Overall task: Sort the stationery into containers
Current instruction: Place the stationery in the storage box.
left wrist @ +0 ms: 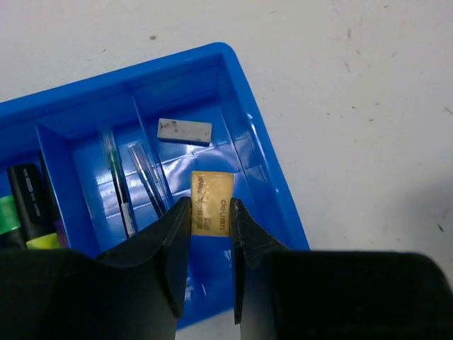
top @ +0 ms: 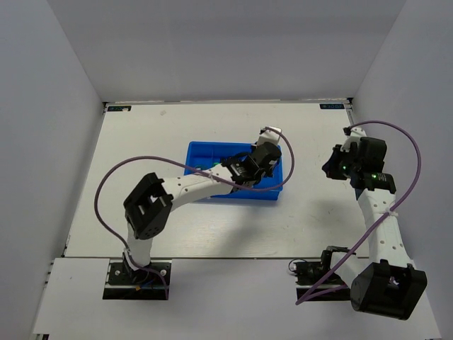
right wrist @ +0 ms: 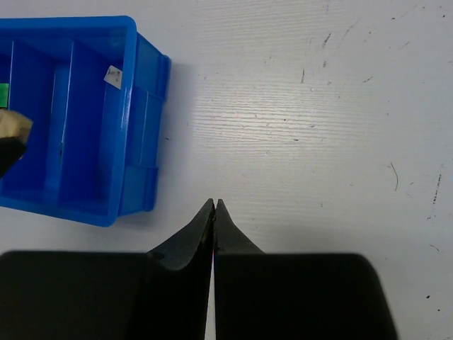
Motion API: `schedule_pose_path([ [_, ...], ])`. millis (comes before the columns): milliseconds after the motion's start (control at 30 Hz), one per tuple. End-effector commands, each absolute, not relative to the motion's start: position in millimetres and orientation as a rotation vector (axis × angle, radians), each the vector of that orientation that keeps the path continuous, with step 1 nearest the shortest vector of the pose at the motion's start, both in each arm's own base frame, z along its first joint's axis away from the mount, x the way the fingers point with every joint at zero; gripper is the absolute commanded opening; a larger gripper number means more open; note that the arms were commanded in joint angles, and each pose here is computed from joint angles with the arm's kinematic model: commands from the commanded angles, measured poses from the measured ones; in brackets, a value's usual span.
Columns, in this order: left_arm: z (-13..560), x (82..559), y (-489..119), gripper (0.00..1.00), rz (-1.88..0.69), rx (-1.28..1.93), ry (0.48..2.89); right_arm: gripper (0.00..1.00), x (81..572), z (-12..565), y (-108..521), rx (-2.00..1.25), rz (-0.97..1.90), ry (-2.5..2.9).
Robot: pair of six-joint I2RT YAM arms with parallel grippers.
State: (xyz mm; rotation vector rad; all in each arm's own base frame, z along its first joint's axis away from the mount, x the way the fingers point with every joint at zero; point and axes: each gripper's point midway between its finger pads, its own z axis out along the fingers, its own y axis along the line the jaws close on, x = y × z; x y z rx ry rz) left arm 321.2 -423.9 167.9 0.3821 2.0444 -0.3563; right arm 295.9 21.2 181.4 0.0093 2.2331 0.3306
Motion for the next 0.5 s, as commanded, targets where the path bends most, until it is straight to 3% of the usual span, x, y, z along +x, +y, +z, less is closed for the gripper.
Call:
schedule_pose_path([
  [0,168,330,-439,0.18,-0.407,0.397,2.100,0.00,299,189,25,-0.035,0.349,2.189],
  [67,168,340,-447,0.30,-0.423,0.384,2.110,0.00,299,188,25,-0.037,0.355,2.194],
  [100,154,340,-447,0.40,-0.407,0.385,2.148,0.00,299,186,26,-0.039,0.359,2.198],
  [167,148,344,-451,0.45,-0.412,0.385,2.170,0.06,298,186,26,-0.044,0.358,2.199],
  [233,139,344,-453,0.59,-0.409,0.385,2.185,0.11,299,186,26,-0.044,0.357,2.200],
  [267,141,344,-453,0.62,-0.414,0.380,2.183,0.19,298,185,26,-0.043,0.357,2.202],
  [367,141,346,-449,0.67,-0.408,0.365,2.190,0.29,298,185,27,-0.048,0.369,2.204],
  [400,144,346,-447,0.67,-0.410,0.361,2.186,0.31,298,186,27,-0.048,0.370,2.201],
  [433,151,346,-442,0.63,-0.405,0.363,2.173,0.43,296,183,28,-0.051,0.374,2.209],
  [467,149,345,-441,0.63,-0.400,0.366,2.178,0.43,296,184,28,-0.051,0.374,2.208],
])
